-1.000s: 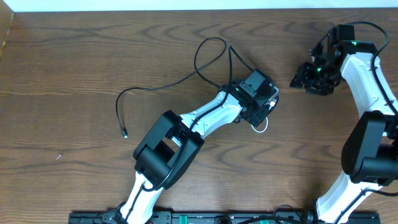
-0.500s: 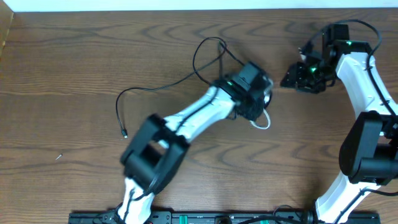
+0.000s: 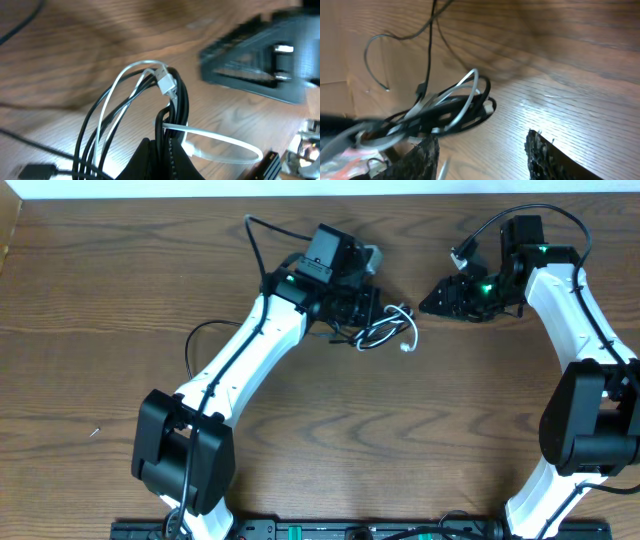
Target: Untangle cables
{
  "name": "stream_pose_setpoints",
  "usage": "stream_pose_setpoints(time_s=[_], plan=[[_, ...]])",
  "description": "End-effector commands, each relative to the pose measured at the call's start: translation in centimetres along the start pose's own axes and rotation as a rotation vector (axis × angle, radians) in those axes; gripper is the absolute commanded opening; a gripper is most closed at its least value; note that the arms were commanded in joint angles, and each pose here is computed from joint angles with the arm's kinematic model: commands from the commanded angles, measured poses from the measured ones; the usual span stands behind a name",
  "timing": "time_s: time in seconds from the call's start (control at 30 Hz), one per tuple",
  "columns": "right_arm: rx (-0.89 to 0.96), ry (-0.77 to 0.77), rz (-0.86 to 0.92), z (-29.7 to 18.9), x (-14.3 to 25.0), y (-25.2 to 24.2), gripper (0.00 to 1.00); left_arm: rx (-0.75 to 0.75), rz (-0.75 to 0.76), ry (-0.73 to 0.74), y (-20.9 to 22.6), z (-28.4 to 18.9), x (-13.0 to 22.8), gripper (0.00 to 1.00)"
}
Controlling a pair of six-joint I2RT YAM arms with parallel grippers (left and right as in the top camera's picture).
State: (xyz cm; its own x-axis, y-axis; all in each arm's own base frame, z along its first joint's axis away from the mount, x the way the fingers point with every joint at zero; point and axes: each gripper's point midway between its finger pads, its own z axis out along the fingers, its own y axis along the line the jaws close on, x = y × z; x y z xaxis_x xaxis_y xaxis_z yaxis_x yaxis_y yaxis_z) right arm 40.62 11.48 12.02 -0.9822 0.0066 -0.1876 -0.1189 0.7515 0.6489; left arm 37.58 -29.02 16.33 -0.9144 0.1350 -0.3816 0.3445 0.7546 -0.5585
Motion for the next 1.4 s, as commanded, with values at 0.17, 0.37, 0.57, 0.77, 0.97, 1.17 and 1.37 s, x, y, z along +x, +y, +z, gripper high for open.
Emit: stream_pose_setpoints(time_s=[0.17,0.37,0.57,0.77,0.97,1.17,1.37], plan=[[-0.211,-0.033,-0.091,-0.8,-0.8,4.6,0.52,-0.098,-0.132,-0.055,2.9,-0.9,-1.3,0.08],[-0.230,-0.009,-0.149,0.9,-0.4,6.9,0.52,-0.113,-0.191,-0.077,3.2,-1.0,-1.7,0.07],[-0.106,-0.009,-0.080,3.3,-0.7,7.4,0.53,-0.104,-0.268,-0.094,3.1,-1.0,-2.0,0.08],[-0.052,-0.049,0.004,4.9,-1.6,8.6,0.55,-0.095,-0.297,-0.091,2.9,-1.0,-2.0,0.08],[-0.065,-0.074,0.018,5.4,-2.2,9.6,0.55,-0.096,-0.296,-0.091,2.9,-1.0,-2.0,0.07],[-0.002,-0.019,0.049,7.0,-0.2,8.5,0.54,-0.077,-0.284,-0.109,2.6,-1.0,-2.5,0.07],[0.021,0.047,0.109,8.4,1.7,7.0,0.46,-0.016,-0.258,-0.147,1.6,-1.4,-3.8,0.07]])
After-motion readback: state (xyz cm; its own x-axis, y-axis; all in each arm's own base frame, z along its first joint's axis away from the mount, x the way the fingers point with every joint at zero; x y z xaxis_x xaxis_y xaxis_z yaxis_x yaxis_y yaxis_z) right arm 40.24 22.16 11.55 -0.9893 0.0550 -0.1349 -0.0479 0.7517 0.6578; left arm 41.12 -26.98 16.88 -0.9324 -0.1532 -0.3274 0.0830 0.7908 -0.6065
